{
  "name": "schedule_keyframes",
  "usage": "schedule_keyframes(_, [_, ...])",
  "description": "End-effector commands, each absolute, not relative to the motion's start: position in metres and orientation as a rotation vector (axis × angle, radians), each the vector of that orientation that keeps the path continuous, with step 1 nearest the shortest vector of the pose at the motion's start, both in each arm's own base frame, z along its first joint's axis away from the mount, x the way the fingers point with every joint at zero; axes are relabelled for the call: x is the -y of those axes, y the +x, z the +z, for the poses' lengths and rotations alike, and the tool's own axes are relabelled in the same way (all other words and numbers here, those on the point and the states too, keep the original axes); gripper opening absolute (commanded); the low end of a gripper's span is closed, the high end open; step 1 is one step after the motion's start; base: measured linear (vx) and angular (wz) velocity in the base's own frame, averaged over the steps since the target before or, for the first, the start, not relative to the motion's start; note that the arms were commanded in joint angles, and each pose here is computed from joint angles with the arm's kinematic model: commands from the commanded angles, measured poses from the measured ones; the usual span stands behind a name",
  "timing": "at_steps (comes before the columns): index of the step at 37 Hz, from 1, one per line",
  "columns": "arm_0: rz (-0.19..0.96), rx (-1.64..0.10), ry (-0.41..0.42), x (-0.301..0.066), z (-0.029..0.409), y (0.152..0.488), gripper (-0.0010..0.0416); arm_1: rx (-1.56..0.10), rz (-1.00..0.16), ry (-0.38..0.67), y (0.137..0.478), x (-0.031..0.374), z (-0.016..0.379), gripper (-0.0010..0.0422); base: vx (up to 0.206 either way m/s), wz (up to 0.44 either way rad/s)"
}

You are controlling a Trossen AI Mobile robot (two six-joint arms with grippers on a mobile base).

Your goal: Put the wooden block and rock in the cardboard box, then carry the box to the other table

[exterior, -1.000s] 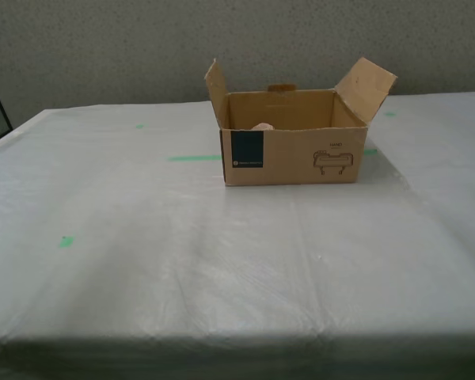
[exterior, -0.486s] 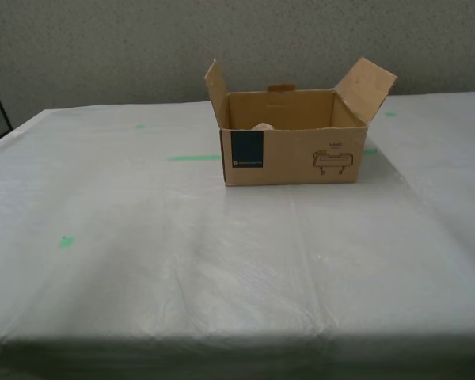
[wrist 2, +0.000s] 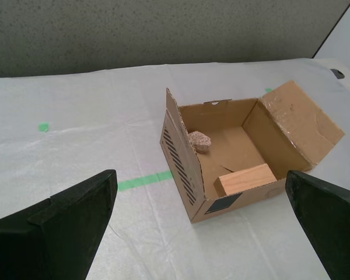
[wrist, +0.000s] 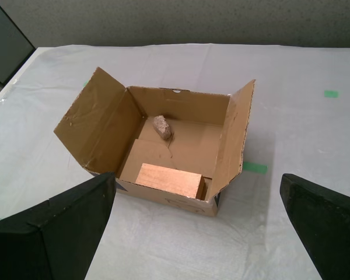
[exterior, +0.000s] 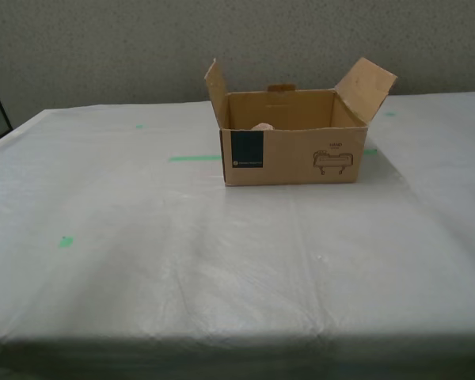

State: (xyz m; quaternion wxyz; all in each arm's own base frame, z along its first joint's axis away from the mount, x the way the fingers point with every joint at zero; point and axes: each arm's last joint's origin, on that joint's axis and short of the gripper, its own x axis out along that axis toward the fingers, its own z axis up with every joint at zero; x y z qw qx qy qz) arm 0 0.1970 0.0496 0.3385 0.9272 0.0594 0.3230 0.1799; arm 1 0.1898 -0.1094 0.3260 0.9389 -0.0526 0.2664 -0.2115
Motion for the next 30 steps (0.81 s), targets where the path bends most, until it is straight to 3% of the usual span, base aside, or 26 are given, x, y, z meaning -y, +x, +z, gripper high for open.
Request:
schedule_keyframes(1, [0.367,-0.662,0.121,-0.0495,0.3386,0.1970,0.0394,-0.541,-0.431,-0.107,0.1897,0.1094,0.3265,0.0396,0.000,0.000])
schedule_keyframes(30, [0.367,-0.662,0.121,-0.0495,0.3386,0.1970,0.0394,-0.541,-0.431,-0.107,0.1897,0.1094,0.3266,0.0396,0.000,0.000])
